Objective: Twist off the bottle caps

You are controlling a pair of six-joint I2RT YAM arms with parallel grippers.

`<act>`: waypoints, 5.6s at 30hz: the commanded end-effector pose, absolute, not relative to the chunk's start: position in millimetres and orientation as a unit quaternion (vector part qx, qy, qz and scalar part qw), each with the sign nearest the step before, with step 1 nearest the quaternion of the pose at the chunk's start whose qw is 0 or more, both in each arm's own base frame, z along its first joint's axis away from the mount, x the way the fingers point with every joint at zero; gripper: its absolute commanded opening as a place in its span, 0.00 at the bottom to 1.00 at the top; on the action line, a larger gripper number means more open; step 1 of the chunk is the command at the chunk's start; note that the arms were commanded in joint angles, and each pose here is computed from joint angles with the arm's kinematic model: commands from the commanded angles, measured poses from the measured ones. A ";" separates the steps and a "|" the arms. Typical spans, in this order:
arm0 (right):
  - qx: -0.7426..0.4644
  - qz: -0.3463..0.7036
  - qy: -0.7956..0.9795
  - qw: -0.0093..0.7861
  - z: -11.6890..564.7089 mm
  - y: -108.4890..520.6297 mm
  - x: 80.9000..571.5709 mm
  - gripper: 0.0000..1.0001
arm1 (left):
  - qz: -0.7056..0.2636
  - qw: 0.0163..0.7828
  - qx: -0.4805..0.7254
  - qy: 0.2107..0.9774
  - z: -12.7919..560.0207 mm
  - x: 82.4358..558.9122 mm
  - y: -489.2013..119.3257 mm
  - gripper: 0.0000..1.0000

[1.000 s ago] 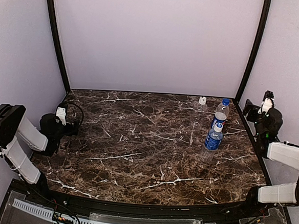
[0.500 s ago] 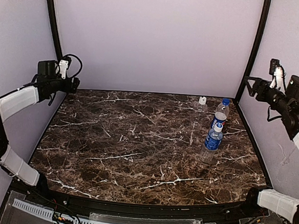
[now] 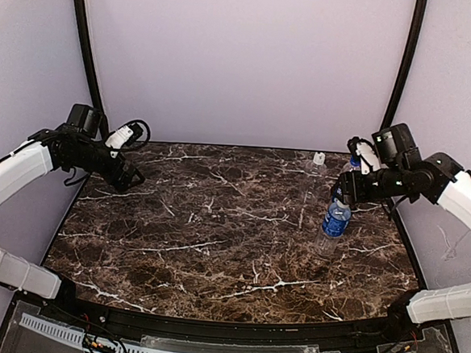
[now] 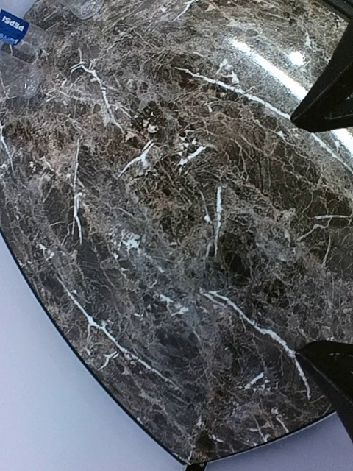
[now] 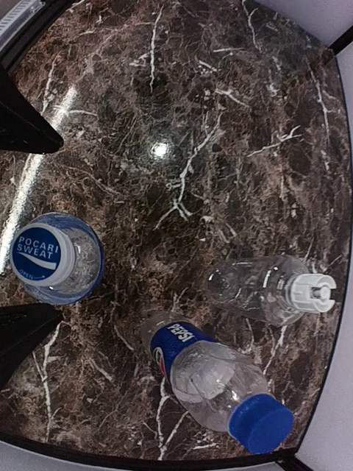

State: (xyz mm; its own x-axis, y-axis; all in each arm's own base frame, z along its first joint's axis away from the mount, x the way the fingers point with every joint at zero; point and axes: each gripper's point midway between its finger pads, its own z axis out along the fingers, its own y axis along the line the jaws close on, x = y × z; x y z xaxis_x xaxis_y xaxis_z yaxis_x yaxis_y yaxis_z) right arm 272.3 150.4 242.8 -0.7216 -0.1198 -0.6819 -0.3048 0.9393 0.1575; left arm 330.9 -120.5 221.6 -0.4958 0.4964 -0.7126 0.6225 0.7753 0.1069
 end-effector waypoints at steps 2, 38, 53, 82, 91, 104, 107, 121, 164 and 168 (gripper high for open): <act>-0.093 0.048 0.932 0.347 242.4 140.9 272.4 0.68 | -0.108 0.353 0.329 0.869 203.9 321.6 -125.1 1.00; -0.117 0.016 0.949 0.293 196.9 147.5 276.5 0.41 | -0.142 0.360 0.336 0.859 218.0 318.5 -136.4 0.95; -0.308 0.392 0.798 0.338 319.7 308.1 255.5 0.00 | -0.141 0.336 0.375 0.852 218.0 296.8 -134.8 0.96; -0.362 0.574 0.592 0.435 409.5 453.1 233.8 0.00 | -0.148 0.347 0.568 0.731 297.5 241.6 -244.4 0.96; -0.348 0.556 0.610 0.444 403.7 449.7 242.2 0.00 | -0.159 0.359 0.564 0.726 311.3 250.8 -255.4 0.35; -0.249 0.541 0.710 0.375 391.7 420.7 261.8 0.71 | 0.261 0.484 0.575 0.606 327.6 327.3 -213.9 0.27; -0.241 0.540 0.715 0.374 388.1 422.9 266.3 0.72 | 0.347 0.487 0.592 0.539 317.4 328.8 -216.4 0.25; -0.234 0.555 0.741 0.296 341.1 425.6 261.6 0.70 | 0.373 0.504 0.575 0.526 323.8 332.5 -221.3 0.24; -0.441 0.493 0.649 0.376 342.4 444.4 221.5 0.00 | 0.229 0.478 0.621 0.577 312.6 304.9 -243.2 0.11; -0.564 0.406 0.555 0.458 338.3 444.3 184.9 0.00 | 0.118 0.416 0.671 0.602 294.1 270.8 -254.4 0.10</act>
State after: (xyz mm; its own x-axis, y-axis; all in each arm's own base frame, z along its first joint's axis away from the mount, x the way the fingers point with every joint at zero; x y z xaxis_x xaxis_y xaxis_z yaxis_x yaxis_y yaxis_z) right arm 249.8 434.3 341.6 -0.4492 -0.1249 -0.8846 -0.8825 0.2165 0.4176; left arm 311.6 -231.6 318.6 0.2150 0.9603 -0.1777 0.4561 0.0621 0.8877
